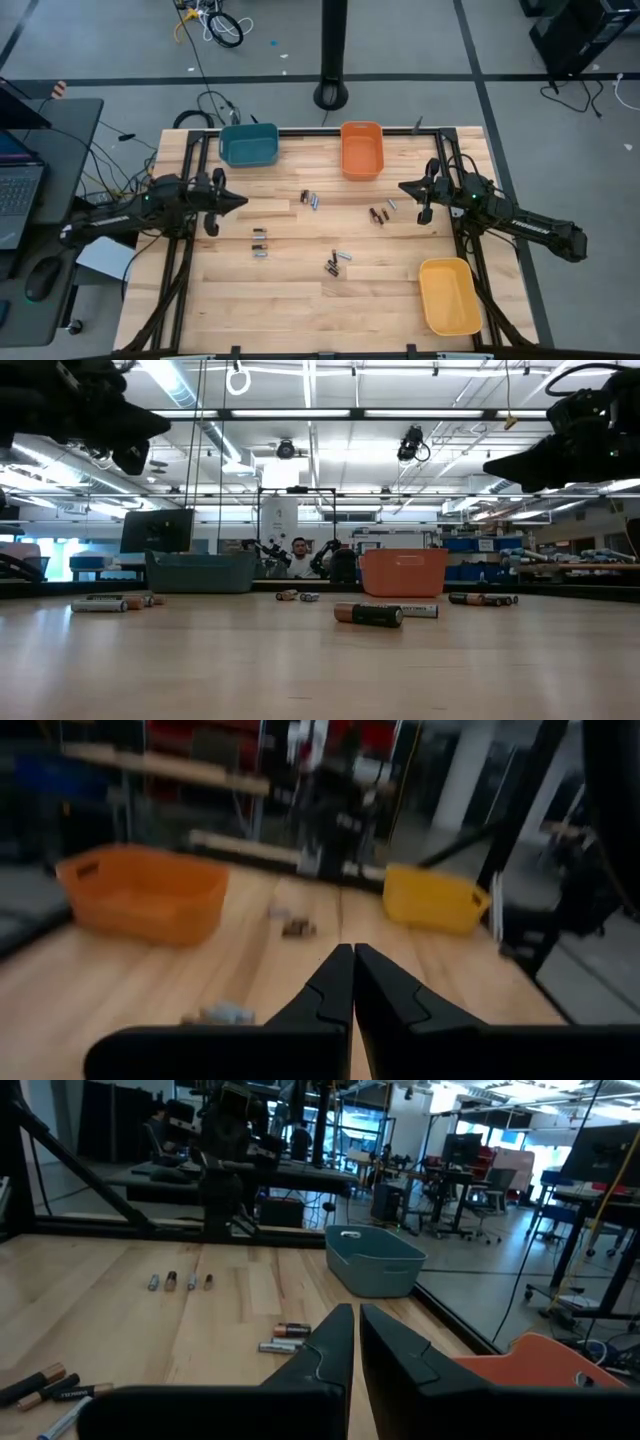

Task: Sort batteries
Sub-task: Put the small black battery into the orange bin

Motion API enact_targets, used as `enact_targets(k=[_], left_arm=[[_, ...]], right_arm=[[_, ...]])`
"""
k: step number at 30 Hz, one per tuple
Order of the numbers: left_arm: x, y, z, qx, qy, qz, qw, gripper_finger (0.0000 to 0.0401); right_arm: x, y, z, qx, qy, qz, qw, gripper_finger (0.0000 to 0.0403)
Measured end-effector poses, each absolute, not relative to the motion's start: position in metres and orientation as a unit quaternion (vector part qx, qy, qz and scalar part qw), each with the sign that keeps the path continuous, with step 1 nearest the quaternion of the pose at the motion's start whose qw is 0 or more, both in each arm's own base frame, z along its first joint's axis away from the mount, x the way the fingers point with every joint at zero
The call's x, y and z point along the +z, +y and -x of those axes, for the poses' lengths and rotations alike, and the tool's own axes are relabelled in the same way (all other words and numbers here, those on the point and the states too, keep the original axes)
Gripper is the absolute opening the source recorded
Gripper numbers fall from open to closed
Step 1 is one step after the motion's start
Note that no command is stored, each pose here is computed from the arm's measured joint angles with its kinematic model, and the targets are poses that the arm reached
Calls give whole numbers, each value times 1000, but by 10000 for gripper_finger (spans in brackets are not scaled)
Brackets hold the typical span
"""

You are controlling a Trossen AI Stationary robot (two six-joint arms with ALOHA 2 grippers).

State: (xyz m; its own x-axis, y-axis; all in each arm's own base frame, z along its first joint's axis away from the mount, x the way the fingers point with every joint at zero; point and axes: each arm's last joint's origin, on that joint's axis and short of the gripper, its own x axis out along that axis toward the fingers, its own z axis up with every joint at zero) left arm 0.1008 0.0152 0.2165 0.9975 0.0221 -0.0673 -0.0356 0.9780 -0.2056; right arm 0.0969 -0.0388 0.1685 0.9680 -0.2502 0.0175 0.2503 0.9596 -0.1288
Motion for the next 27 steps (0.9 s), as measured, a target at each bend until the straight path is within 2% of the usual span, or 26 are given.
enact_targets(k=[14, 22, 27], left_arm=[[221, 15, -148, 31, 271, 141, 952, 19], [214, 7, -163, 47, 435, 151, 887, 19], [202, 2, -175, 59, 490, 145, 858, 20]], right_arm=[[169, -39, -97, -127, -2, 66, 990, 34], [169, -39, -97, -127, -2, 66, 990, 34], [169, -39, -97, -127, -2, 66, 990, 34]])
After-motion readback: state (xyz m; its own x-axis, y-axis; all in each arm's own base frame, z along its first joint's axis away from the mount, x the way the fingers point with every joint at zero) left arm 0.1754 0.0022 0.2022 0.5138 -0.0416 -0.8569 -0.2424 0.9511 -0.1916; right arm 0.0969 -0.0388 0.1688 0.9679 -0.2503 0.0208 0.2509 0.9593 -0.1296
